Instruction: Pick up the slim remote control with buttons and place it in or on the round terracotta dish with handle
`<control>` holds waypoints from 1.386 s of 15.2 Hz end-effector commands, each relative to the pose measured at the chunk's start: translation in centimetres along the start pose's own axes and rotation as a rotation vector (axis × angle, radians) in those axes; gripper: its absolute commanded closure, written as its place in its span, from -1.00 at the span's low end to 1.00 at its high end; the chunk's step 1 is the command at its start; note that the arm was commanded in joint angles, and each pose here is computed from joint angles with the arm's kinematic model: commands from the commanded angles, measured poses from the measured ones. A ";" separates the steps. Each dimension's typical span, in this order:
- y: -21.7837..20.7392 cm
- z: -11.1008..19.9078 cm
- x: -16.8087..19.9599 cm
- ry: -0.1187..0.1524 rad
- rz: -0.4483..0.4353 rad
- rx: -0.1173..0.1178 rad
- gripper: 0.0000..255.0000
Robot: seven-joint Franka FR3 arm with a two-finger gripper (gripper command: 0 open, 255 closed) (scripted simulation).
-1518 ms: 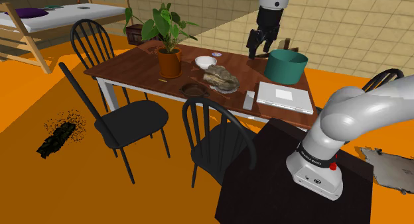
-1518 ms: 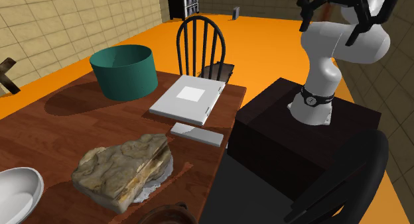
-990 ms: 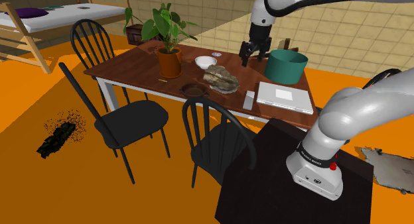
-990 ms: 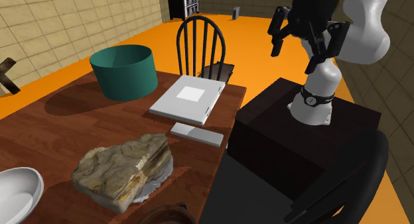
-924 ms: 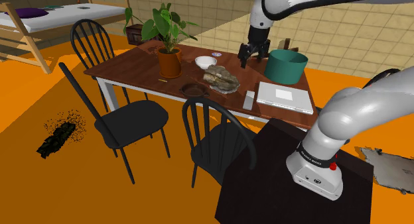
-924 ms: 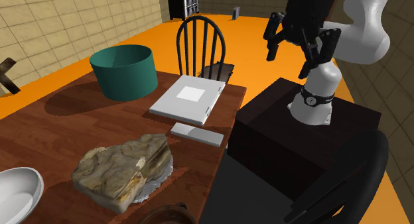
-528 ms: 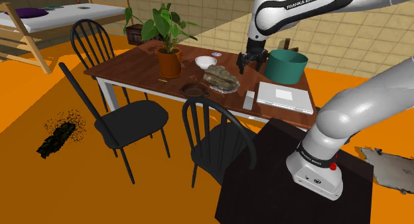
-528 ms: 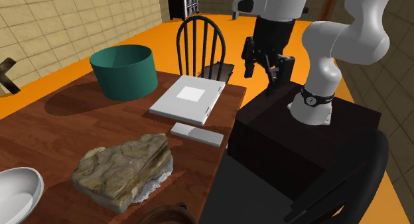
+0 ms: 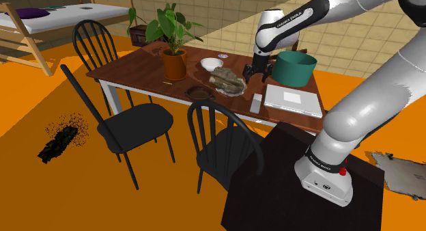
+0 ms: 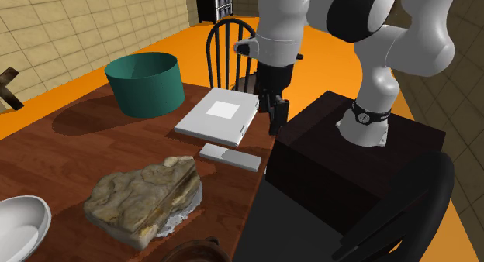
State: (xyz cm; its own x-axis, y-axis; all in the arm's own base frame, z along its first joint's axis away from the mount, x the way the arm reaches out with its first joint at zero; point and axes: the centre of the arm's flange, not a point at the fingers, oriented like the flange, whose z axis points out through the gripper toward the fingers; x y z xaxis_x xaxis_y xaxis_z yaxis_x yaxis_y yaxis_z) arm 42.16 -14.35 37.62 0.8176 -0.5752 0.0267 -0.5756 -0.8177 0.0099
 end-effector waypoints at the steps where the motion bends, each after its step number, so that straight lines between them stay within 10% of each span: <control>1: 1.0 2.1 1.2 -0.003 0.048 0.003 -1.00; 15: 9.8 16.7 8.4 -0.034 0.372 0.025 -1.00; 21: 9.7 19.8 8.3 -0.034 0.372 0.025 -1.00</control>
State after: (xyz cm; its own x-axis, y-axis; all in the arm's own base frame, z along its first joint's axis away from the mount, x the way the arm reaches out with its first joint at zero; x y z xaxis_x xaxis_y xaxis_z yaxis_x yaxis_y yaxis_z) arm 43.66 -27.64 19.57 0.5491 -0.8357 -0.0105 -0.8357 -0.5488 -0.0222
